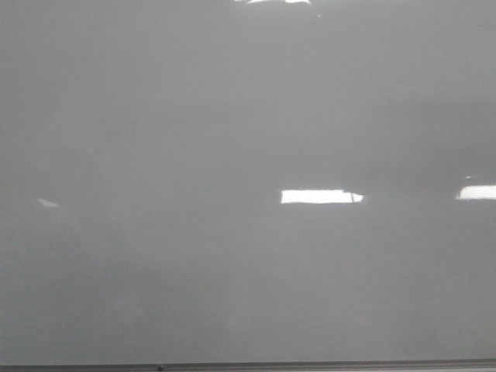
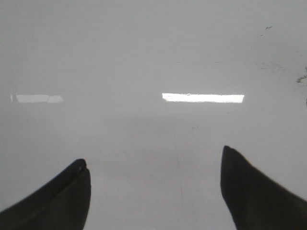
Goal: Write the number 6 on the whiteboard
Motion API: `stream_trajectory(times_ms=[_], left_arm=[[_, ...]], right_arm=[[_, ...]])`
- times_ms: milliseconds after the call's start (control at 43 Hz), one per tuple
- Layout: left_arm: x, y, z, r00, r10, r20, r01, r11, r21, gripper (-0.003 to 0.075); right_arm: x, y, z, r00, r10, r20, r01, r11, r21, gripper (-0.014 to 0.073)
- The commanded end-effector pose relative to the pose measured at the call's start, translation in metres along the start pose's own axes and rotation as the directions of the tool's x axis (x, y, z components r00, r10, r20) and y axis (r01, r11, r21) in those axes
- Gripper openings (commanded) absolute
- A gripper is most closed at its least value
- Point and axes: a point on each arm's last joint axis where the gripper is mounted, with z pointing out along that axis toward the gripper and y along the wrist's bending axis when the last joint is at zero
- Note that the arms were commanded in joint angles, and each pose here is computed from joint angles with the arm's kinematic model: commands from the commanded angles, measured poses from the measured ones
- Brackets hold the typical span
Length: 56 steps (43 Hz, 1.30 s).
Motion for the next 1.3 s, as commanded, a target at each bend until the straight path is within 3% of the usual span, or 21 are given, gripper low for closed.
stream_trajectory(times_ms=[0, 186, 395, 698, 907, 1116, 1279], left_arm=[[-0.022, 0.002, 0.022, 0.995, -0.093, 0.041, 0.094, 0.995, -0.018, 0.0669], [-0.027, 0.018, 0.068, 0.992, -0.122, -0.036, 0.117, 0.987, -0.115, 0.0669], [-0.034, 0.020, 0.116, 0.990, -0.118, -0.078, 0.108, 0.986, -0.125, 0.0650], [-0.026, 0.026, 0.162, 0.982, -0.123, -0.146, 0.101, 0.984, -0.146, 0.0443], [-0.023, 0.027, 0.167, 0.982, -0.113, -0.148, 0.091, 0.985, -0.149, 0.0308], [-0.025, 0.026, 0.168, 0.989, -0.073, -0.130, 0.055, 0.989, -0.139, 0.0099], [-0.027, 0.024, 0.159, 0.982, -0.056, -0.181, 0.033, 0.992, -0.123, -0.0001]], right_arm=[[-0.017, 0.000, -0.001, 0.996, 0.002, 0.091, -0.002, 1.000, 0.004, 0.0582], [-0.018, 0.000, -0.001, 0.996, 0.002, 0.094, -0.002, 1.000, 0.004, 0.0582], [-0.018, 0.000, -0.001, 0.996, 0.002, 0.094, -0.002, 1.000, 0.004, 0.0582], [-0.018, 0.000, -0.001, 0.996, 0.002, 0.094, -0.002, 1.000, 0.004, 0.0582], [-0.018, 0.000, -0.001, 0.996, 0.002, 0.094, -0.002, 1.000, 0.004, 0.0582], [-0.018, 0.000, -0.001, 0.996, 0.002, 0.094, -0.002, 1.000, 0.004, 0.0582], [-0.018, 0.000, -0.001, 0.996, 0.002, 0.094, -0.002, 1.000, 0.004, 0.0582]])
